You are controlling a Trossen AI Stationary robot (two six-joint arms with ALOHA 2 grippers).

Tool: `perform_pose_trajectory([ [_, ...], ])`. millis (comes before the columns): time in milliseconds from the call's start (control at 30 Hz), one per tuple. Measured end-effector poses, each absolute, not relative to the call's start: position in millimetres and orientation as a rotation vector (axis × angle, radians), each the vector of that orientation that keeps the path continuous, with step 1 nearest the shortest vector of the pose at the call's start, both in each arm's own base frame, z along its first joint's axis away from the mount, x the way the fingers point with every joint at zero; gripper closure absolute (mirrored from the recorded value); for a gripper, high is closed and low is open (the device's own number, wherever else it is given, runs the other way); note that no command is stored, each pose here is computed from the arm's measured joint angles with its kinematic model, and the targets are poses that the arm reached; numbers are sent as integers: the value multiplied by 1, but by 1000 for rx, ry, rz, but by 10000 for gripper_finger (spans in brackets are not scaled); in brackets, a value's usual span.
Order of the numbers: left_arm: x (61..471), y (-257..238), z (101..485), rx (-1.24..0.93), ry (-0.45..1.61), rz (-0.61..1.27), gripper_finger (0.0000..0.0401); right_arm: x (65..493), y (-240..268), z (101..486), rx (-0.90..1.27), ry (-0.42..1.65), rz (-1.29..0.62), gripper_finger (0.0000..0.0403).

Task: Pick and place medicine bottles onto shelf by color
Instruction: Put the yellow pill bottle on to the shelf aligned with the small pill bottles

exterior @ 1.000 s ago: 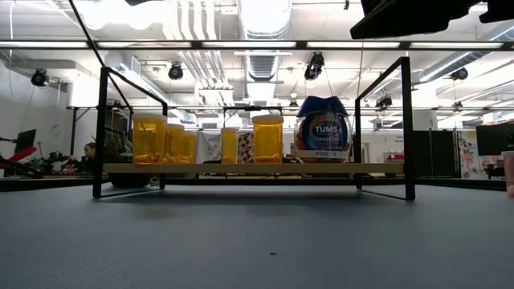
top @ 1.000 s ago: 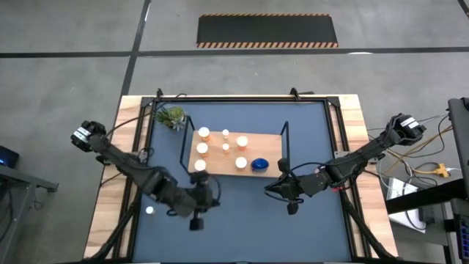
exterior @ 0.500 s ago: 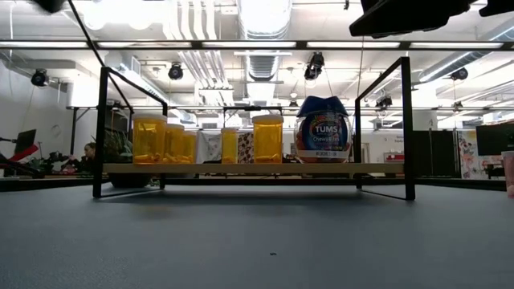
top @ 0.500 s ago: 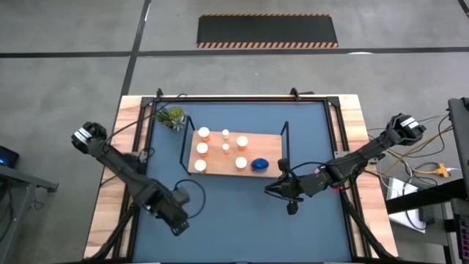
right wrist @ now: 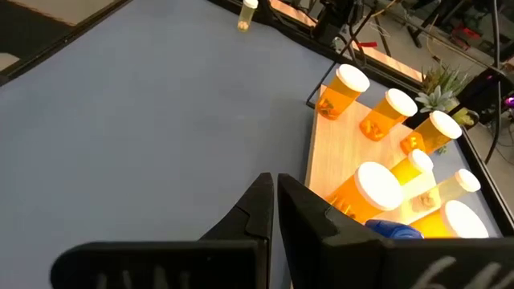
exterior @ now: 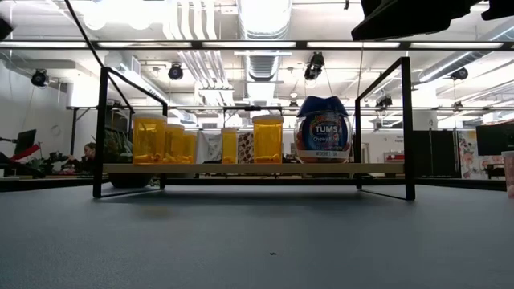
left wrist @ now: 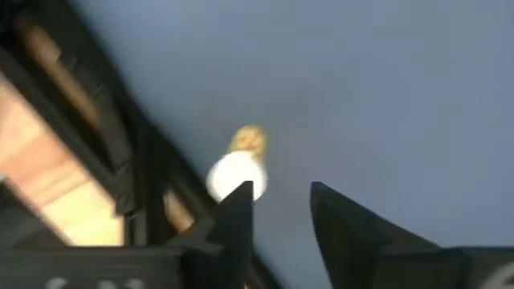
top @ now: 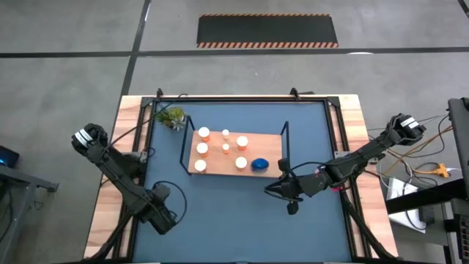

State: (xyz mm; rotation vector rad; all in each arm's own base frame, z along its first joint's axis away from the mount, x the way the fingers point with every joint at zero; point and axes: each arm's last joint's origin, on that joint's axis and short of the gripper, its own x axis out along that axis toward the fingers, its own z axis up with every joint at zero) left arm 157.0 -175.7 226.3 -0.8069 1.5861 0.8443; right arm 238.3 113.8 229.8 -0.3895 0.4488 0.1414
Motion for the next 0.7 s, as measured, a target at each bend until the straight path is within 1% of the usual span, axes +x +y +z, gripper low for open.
perform_pose_trajectory([
  [167,151,-173,216,-834,1655,923,234,238,114,230,-391,448,142,390],
  [300,151,-172,214,-814,1651,909,211,238,114,230,-391,448,142,390],
  [400,150,-171,212,-799,1636,911,207,238,114,230,-391,448,142,390],
  [567,146,-167,199,-807,1624,969,208,238,114,230,-391,448,142,390],
  [700,147,-168,191,-831,1623,909,216,238,114,230,-391,447,142,390],
])
